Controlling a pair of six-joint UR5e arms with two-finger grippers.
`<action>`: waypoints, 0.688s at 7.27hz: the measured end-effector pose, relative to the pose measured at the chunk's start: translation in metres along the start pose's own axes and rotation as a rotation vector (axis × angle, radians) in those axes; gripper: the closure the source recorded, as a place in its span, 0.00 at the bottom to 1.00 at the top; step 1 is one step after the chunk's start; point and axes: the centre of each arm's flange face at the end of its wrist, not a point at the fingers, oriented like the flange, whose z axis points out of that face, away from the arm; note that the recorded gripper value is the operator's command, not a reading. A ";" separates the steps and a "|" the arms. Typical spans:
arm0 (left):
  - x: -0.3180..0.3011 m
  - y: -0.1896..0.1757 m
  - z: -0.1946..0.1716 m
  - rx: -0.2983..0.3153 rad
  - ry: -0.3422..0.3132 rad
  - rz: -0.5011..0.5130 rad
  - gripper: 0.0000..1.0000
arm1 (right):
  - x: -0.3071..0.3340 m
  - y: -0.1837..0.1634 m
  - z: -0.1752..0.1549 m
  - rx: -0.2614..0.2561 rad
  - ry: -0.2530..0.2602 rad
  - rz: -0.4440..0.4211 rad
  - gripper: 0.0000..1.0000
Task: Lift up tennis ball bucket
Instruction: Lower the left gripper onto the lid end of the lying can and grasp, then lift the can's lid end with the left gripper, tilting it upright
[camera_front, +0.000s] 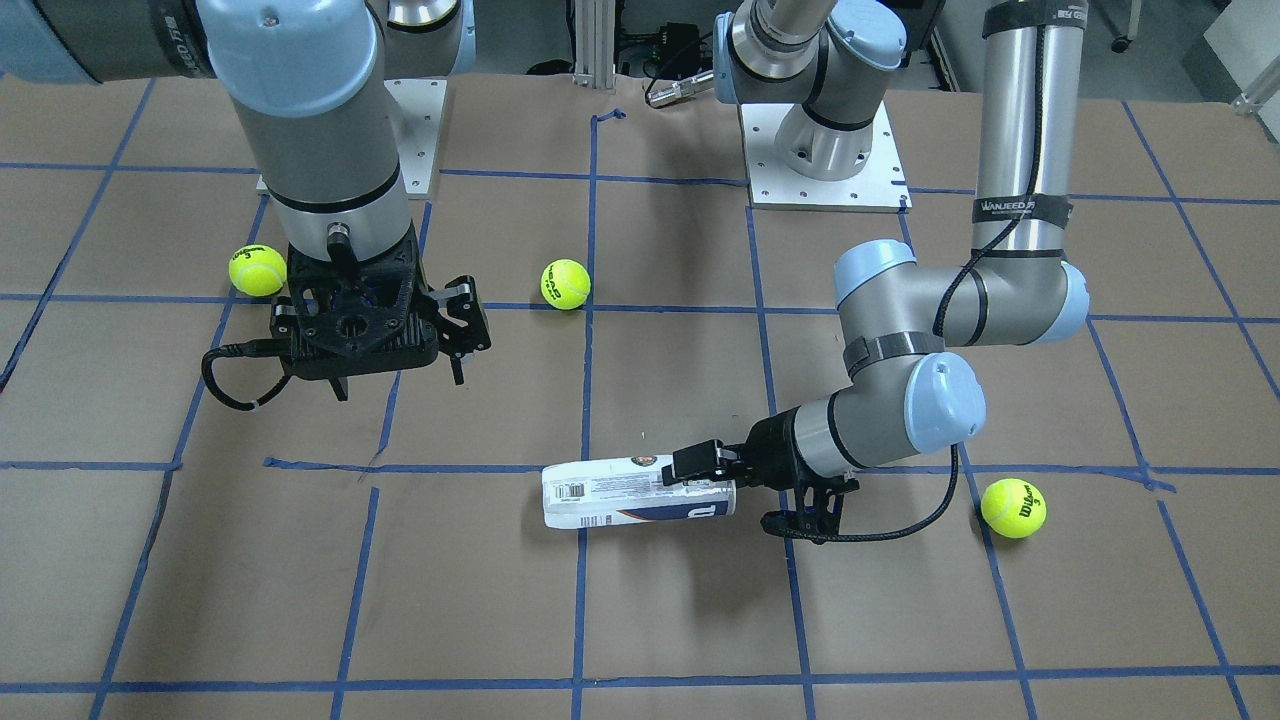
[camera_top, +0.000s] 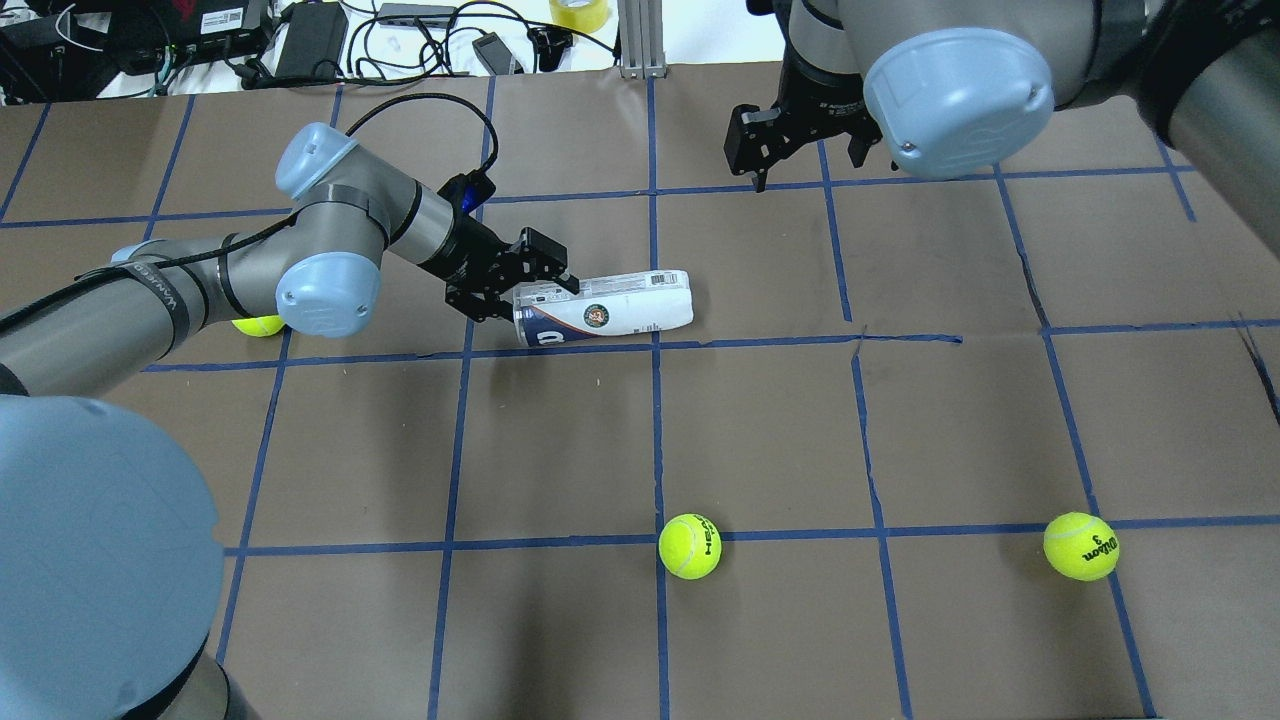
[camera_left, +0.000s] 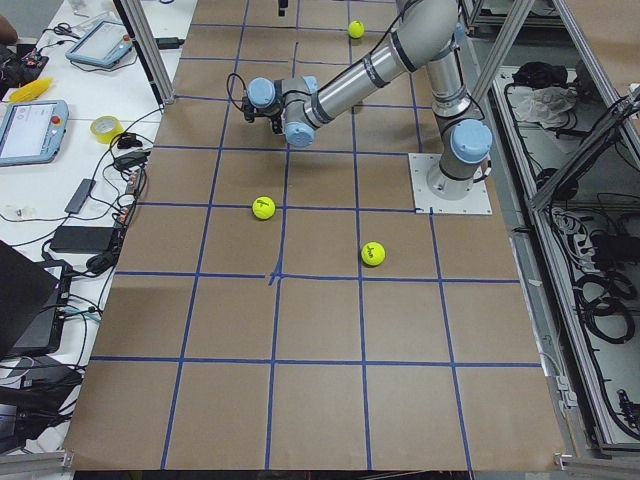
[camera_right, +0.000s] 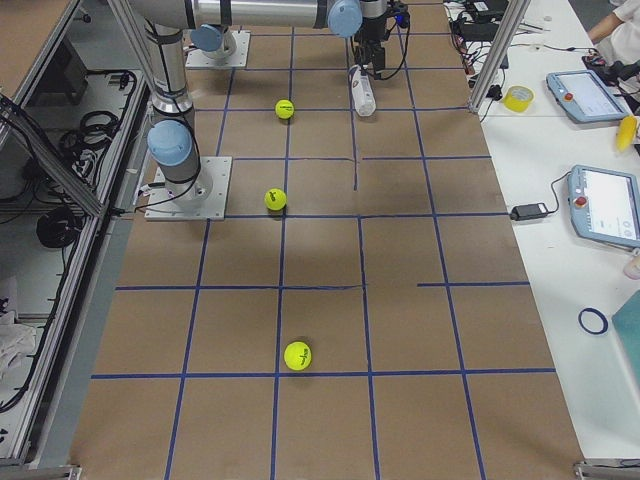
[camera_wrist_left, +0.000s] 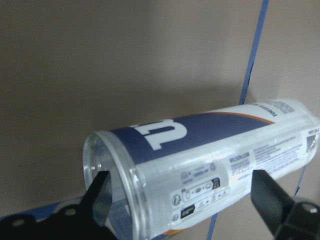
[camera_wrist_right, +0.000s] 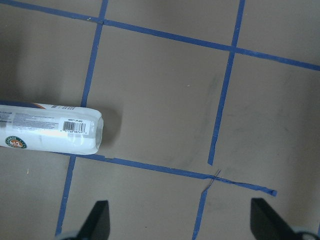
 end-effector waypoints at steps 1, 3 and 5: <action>0.000 0.002 0.002 -0.003 0.003 0.000 1.00 | 0.000 0.001 0.002 -0.004 0.002 0.002 0.00; 0.007 0.003 -0.004 0.002 0.005 -0.018 1.00 | 0.000 0.000 0.007 -0.010 0.005 0.006 0.00; 0.019 -0.003 -0.020 0.035 0.010 -0.134 1.00 | 0.001 -0.001 0.001 0.002 0.009 0.008 0.00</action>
